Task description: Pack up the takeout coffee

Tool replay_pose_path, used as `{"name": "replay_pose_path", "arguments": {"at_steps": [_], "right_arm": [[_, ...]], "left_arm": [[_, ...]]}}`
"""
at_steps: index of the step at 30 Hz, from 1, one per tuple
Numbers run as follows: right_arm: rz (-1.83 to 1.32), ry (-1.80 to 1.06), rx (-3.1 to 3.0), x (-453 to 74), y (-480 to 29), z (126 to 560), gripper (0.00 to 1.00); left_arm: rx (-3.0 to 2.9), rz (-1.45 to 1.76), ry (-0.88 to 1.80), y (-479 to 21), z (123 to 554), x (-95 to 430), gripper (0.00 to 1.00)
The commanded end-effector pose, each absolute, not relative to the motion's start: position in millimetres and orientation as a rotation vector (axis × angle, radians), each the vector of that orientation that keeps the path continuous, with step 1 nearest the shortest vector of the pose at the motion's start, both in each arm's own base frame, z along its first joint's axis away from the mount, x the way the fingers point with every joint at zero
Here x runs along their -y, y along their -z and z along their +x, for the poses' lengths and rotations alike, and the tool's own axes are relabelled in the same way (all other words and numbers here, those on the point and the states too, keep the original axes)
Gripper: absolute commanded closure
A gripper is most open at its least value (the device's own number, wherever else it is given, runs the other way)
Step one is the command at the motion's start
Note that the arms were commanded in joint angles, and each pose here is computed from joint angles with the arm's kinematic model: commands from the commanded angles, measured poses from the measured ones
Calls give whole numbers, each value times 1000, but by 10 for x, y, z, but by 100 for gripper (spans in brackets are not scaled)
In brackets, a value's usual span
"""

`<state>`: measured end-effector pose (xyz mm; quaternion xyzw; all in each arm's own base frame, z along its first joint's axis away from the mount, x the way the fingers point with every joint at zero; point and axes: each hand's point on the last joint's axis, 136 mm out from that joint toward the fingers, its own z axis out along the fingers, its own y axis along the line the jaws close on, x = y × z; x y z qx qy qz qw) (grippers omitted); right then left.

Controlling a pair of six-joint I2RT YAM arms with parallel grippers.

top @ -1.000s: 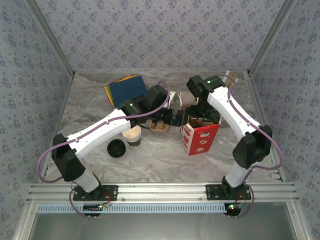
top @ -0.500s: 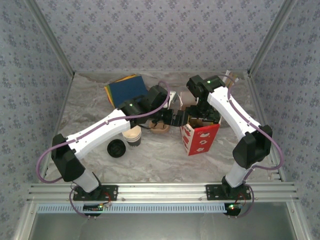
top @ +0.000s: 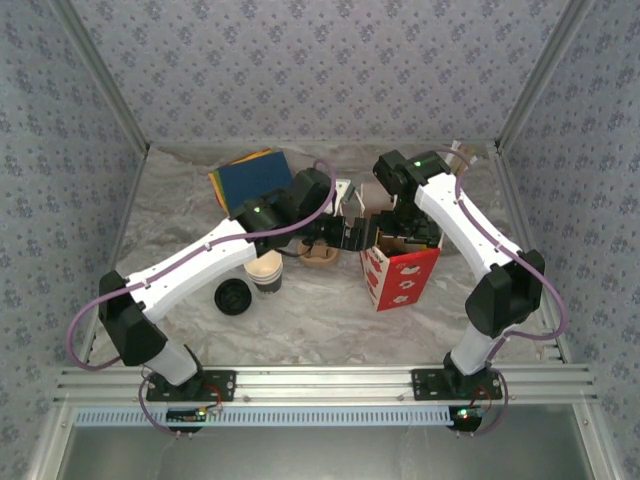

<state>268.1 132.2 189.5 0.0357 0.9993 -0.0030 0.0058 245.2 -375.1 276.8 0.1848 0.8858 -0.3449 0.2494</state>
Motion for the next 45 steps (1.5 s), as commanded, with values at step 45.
{"name": "replay_pose_path", "arguments": {"at_steps": [45], "right_arm": [[126, -53, -2993, -1323, -2412, 2686, 26]], "left_arm": [[-2275, 426, 929, -3326, 2352, 3317, 0]]}}
